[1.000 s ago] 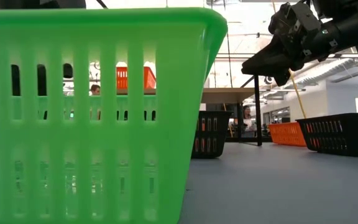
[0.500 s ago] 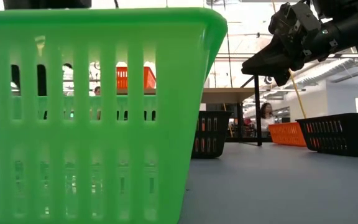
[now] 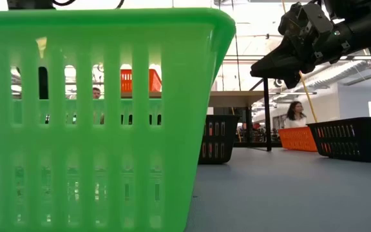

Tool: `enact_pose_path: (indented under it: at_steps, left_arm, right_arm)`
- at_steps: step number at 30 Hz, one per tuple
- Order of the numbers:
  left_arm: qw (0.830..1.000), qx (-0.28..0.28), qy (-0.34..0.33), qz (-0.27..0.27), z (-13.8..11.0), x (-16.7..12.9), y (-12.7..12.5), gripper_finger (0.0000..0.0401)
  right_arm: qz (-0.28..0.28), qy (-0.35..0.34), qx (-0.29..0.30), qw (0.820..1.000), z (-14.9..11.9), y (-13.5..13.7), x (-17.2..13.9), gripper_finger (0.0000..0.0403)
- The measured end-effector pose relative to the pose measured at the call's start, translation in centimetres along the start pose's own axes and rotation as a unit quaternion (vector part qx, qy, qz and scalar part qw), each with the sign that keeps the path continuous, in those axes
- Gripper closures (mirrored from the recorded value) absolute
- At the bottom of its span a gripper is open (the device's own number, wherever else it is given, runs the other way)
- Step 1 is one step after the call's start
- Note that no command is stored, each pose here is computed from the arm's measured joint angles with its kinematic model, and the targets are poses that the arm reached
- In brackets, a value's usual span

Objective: Stack baskets on shelf by color
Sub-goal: Put the left black bin on the shelf

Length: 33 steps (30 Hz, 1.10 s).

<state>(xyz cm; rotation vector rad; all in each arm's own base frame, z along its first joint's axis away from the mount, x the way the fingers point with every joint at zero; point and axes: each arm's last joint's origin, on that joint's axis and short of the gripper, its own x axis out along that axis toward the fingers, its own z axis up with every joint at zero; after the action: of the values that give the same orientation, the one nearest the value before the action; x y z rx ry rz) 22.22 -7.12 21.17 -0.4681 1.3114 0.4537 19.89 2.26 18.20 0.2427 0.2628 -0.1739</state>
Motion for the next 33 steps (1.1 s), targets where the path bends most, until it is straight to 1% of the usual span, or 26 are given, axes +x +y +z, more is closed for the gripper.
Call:
enact_pose_path:
  at_steps: [7,10,12,17,26,29,31,33]
  left_arm:
    - [0.997,0.075,-0.002,-0.016,-1.0,0.0,-1.1,0.0263]
    - [0.996,0.085,-0.008,-0.024,-1.0,0.2,-1.4,0.0240]
    - [0.996,0.086,-0.008,-0.023,-1.2,0.6,-1.3,0.0233]
    - [0.996,0.085,0.008,-0.024,-1.8,1.6,-0.9,0.0233]
    - [0.997,0.075,0.009,-0.020,-1.4,1.7,-0.5,0.0255]
    - [0.997,0.066,0.004,-0.028,-1.1,1.1,-0.6,0.0261]
    - [0.997,0.071,-0.005,-0.039,-0.8,0.6,-1.0,0.0264]
    - [0.996,0.080,-0.005,-0.035,-0.7,0.2,-1.0,0.0265]
  right_arm:
    - [0.000,0.000,-0.004,1.000,0.0,0.0,0.0,0.0323]
    - [0.000,0.000,-0.004,1.000,0.0,0.0,0.0,0.0323]
    - [0.000,0.000,-0.004,1.000,0.0,0.0,0.0,0.0323]
    - [0.000,0.000,-0.004,1.000,0.0,0.0,0.0,0.0323]
    - [0.004,-0.011,-0.002,1.000,0.2,0.1,0.0,0.0323]
    - [0.003,-0.010,-0.003,1.000,0.2,0.1,0.0,0.0323]
    - [0.003,-0.010,-0.003,1.000,0.2,0.1,0.0,0.0323]
    - [0.003,-0.010,-0.002,1.000,0.2,0.1,0.0,0.0323]
